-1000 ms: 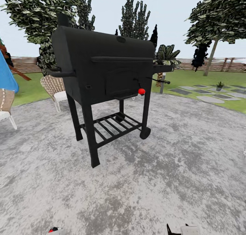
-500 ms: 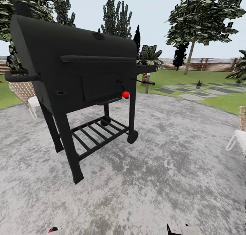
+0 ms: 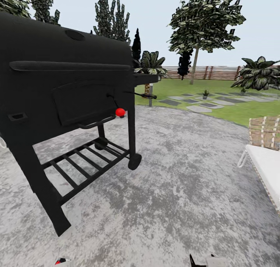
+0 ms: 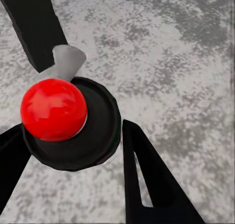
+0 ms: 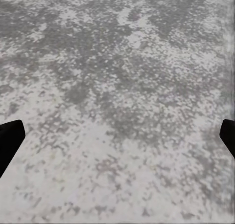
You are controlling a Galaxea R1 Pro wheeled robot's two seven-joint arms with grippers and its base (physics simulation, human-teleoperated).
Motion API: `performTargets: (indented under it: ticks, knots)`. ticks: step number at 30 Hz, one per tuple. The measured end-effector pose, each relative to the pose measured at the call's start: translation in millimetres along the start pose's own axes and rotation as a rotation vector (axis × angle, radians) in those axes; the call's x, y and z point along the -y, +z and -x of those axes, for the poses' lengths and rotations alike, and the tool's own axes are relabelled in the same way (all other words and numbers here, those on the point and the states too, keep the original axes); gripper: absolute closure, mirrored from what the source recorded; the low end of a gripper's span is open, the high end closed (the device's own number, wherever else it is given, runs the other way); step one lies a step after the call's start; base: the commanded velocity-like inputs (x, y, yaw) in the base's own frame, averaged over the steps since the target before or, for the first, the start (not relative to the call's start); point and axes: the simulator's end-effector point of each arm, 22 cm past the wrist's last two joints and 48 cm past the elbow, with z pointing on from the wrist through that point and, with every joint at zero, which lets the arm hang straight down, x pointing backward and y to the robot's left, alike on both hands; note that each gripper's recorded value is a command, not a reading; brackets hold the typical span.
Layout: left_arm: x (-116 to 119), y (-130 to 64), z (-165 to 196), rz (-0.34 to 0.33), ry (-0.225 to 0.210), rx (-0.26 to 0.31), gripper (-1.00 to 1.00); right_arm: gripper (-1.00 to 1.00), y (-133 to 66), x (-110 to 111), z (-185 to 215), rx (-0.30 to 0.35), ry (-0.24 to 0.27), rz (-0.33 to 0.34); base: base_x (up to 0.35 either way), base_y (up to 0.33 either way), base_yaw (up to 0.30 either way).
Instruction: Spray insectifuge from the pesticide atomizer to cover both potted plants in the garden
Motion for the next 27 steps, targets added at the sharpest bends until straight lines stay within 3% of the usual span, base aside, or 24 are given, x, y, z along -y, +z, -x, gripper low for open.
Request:
performTargets:
  ticks: [11,27]
  knots:
    - [-0.5,0.0,0.1,0.001,0.000,0.000,1.00,-1.00,0.0,0.0,0.0,0.000,0.000,0.000,0.305,-0.131,-0.265]
    - [-4.0,0.0,0.6,0.011,-0.010,0.001,1.00,-1.00,0.0,0.8,0.0,0.000,0.000,-0.002,0.336,-0.009,-0.265]
